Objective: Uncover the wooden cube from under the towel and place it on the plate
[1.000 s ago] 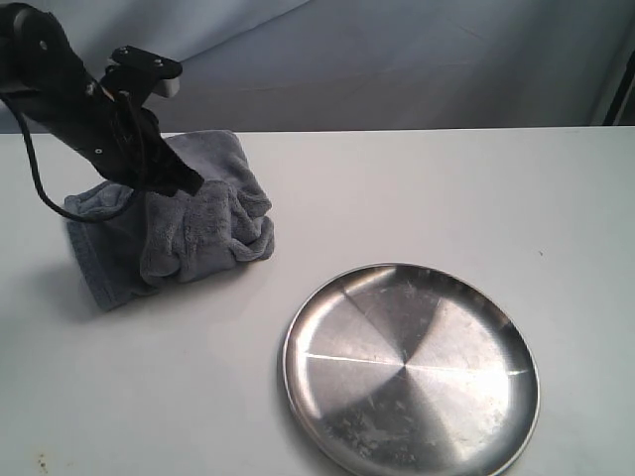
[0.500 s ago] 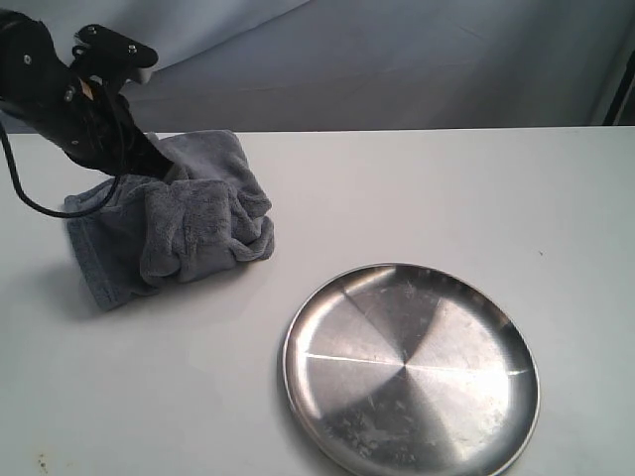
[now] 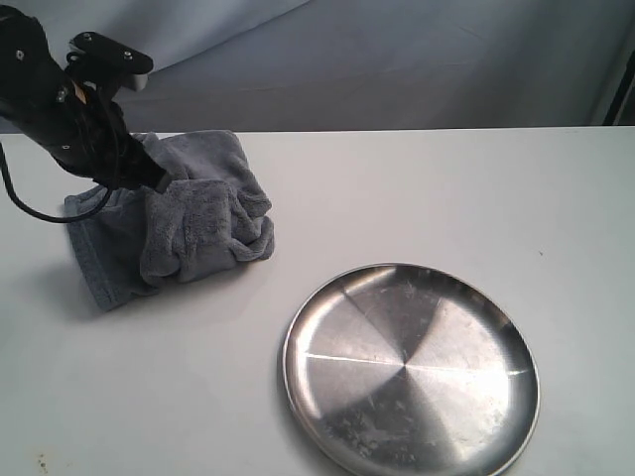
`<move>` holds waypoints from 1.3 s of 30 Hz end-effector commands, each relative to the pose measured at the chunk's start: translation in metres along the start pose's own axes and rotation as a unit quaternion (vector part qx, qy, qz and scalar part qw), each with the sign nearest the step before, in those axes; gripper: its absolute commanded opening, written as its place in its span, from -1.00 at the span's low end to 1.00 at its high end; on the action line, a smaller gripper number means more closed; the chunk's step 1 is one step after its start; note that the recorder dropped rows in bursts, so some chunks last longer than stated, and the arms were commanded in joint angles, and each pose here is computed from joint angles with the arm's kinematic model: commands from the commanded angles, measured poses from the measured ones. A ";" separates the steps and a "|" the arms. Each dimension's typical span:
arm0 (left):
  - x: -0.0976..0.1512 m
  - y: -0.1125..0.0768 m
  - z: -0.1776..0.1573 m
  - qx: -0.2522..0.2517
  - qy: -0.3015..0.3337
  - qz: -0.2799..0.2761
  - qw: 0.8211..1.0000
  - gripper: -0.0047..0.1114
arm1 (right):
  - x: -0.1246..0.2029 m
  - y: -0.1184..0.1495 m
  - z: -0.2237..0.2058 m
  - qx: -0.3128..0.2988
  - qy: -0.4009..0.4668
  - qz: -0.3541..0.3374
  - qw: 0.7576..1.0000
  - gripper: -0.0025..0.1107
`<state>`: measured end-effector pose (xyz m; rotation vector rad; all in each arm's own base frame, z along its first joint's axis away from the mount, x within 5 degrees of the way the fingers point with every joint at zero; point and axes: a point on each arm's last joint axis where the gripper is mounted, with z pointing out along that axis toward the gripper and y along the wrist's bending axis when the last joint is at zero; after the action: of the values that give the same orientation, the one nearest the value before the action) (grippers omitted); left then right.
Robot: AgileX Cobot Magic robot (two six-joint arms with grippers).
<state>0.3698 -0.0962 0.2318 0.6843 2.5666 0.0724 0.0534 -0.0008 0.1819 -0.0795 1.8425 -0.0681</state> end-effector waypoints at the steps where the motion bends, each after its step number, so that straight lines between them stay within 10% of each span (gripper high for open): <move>1: 0.003 -0.002 -0.002 0.003 0.013 -0.003 1.000 0.37 | 0.000 0.000 0.000 -0.001 -0.006 0.000 1.000 -0.96; 2: 0.006 -0.003 0.002 0.006 0.025 -0.005 1.000 0.83 | 0.000 0.000 0.000 -0.001 -0.006 0.000 1.000 -0.96; 3: 0.008 -0.003 0.004 0.008 0.033 -0.006 0.999 0.88 | 0.000 0.000 0.000 -0.001 -0.006 0.000 1.000 -0.96; 16: 0.023 -0.012 0.053 0.036 0.107 -0.012 0.994 0.87 | 0.000 0.000 0.000 -0.001 -0.006 0.000 1.000 -0.96; 20: 0.024 -0.013 0.056 0.038 0.114 -0.010 0.993 0.58 | 0.000 0.000 0.000 -0.001 -0.006 0.000 1.000 -0.96; 29: 0.023 -0.019 0.056 0.066 0.110 -0.048 0.991 -0.89 | 0.000 0.000 0.000 -0.001 -0.006 0.000 1.000 -0.96; 39: 0.021 -0.017 0.023 0.069 0.112 -0.046 0.990 -0.92 | 0.000 0.000 0.000 -0.001 -0.006 0.000 1.000 -0.96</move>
<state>0.3645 -0.1043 0.1895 0.6442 2.8171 -0.0545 0.0534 -0.0008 0.1819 -0.0795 1.8425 -0.0681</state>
